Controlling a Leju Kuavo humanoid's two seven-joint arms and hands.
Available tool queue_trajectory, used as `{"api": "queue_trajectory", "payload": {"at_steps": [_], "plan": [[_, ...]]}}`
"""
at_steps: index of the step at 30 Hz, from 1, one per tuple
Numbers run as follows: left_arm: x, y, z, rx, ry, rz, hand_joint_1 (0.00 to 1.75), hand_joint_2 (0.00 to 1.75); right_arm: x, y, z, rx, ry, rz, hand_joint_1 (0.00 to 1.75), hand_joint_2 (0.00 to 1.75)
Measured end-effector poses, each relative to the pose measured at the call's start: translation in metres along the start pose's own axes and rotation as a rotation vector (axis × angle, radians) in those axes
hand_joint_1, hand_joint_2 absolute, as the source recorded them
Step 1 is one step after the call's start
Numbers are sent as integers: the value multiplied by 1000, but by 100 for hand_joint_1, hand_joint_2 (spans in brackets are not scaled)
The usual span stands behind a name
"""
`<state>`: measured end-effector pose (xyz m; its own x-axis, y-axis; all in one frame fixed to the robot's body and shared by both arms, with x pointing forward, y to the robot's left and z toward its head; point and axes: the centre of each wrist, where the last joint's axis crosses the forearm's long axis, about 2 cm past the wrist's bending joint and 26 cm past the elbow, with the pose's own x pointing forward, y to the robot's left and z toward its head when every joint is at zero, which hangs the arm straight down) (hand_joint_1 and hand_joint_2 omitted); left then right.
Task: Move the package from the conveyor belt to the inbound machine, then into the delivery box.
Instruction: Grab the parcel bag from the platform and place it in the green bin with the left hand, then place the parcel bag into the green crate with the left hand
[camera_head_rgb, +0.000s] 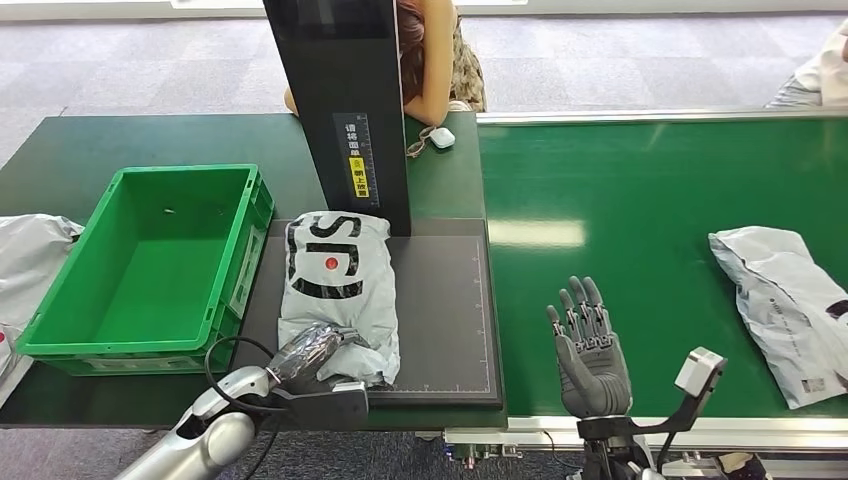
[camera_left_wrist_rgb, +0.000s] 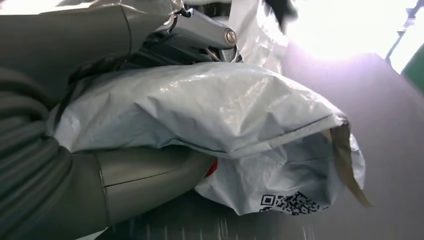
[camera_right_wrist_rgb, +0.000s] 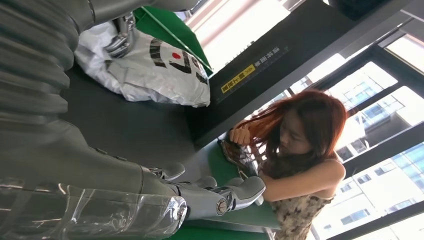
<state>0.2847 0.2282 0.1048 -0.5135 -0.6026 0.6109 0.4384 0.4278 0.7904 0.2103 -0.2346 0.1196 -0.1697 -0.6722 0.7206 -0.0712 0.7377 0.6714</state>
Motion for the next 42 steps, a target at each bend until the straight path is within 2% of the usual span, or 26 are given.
{"api": "queue_trajectory", "payload": {"at_steps": [8, 14, 18, 22, 29, 33, 36, 39, 42], "plan": [[12, 48, 13, 401, -72, -36, 175, 175, 5, -2, 11, -21, -16, 11, 0, 175], [25, 84, 42, 781, -147, -69, 175, 175, 7, -4, 16, -40, -25, 15, 0, 175], [35, 92, 62, 985, -193, -79, 175, 175, 7, -4, 16, -46, -28, 11, 0, 175], [44, 88, 82, 1150, -235, -75, 175, 175, 6, -2, 17, -49, -27, 5, 0, 175], [54, 91, 100, 1279, -229, -62, 173, 175, 5, 0, 18, -52, -22, -3, 0, 175], [50, 106, 98, 1253, -146, -71, 167, 175, 4, 1, 18, -44, -18, -5, 0, 175], [39, 122, 89, 1176, -17, -85, 173, 175, 5, 2, 16, -31, -18, -6, 0, 175], [17, 140, 74, 1056, 152, -78, 175, 175, 6, 3, 12, -12, -12, -7, 0, 175], [-14, 159, 59, 965, 313, -82, 175, 175, 6, 5, 7, 7, -1, -11, 0, 175]]}}
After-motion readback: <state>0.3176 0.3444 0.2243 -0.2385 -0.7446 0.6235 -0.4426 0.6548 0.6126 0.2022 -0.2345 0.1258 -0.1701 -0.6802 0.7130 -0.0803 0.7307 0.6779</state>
